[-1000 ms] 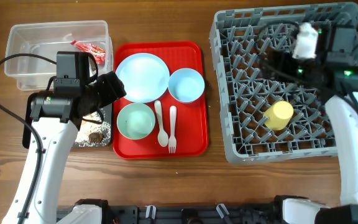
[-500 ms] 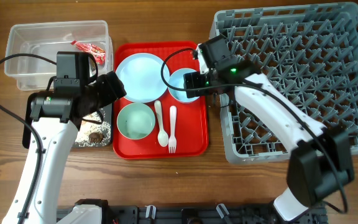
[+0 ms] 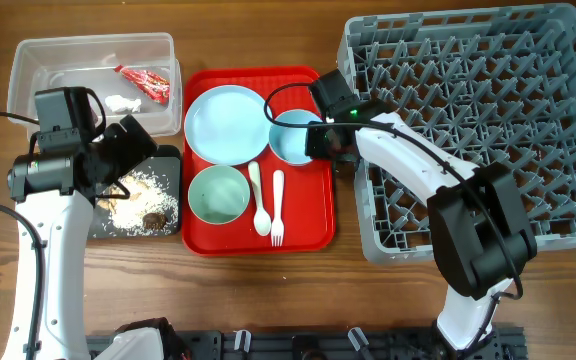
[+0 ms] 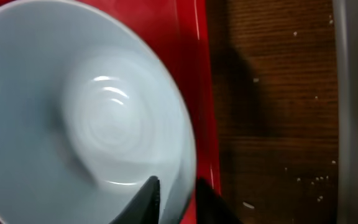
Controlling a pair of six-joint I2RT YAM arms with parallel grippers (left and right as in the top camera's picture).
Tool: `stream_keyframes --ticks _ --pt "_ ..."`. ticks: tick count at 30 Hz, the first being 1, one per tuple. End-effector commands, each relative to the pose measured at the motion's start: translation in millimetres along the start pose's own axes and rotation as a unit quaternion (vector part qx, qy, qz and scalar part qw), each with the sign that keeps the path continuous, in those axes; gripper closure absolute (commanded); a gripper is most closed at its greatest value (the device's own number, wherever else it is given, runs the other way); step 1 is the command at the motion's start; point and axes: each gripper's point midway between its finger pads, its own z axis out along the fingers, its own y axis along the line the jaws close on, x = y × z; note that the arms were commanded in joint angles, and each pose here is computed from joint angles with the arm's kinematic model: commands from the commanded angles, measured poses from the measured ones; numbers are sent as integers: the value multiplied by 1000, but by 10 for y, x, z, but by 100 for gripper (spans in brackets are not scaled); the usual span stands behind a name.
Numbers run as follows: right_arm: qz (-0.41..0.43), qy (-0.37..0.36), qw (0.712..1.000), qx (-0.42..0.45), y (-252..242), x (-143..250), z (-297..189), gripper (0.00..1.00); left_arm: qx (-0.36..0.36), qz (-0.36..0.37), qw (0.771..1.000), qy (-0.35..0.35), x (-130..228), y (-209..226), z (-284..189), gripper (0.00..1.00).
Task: Sort waste into correct bins and load items into the dishwasher rack
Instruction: 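Grasp the blue bowl on the red tray with the right gripper, then carry the blue bowl to the rack's back row and release it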
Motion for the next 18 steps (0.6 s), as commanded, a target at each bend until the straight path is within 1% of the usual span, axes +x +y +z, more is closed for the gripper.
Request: stream_keyframes --ticks 1,4,6,7,10,12,14,15,16,18 --pt "39 6 999 15 -58 37 44 95 -5 -2 1000 -6 -19 32 -32 4" --pt "39 4 999 14 -55 24 27 96 -6 -2 1000 -4 -12 37 -32 4" --pt "38 -21 999 19 -77 -71 -110 96 -6 -2 1000 -5 -14 36 -32 4" --pt "34 -42 998 20 -83 -149 -245 96 -6 -2 1000 -5 -15 36 -32 3" --pt "4 -140 990 29 -93 -467 -815 96 -6 -2 1000 -5 -16 35 -32 4" --pt "-44 -230 972 32 -61 -730 -1336 96 -6 -2 1000 -5 -16 35 -32 4" --pt "-66 -281 956 44 -73 -865 -1638 96 -6 -2 1000 -5 -16 35 -32 4" --pt "-87 -339 934 73 -134 -1028 -1952 96 -6 -2 1000 -5 -16 35 -32 4" --pt "-104 -367 920 94 -172 -1120 -2106 96 -6 -2 1000 -5 -16 35 -32 4" --pt "-135 -418 882 173 -355 -1345 -2391 96 -6 -2 1000 -5 -16 35 -32 3"
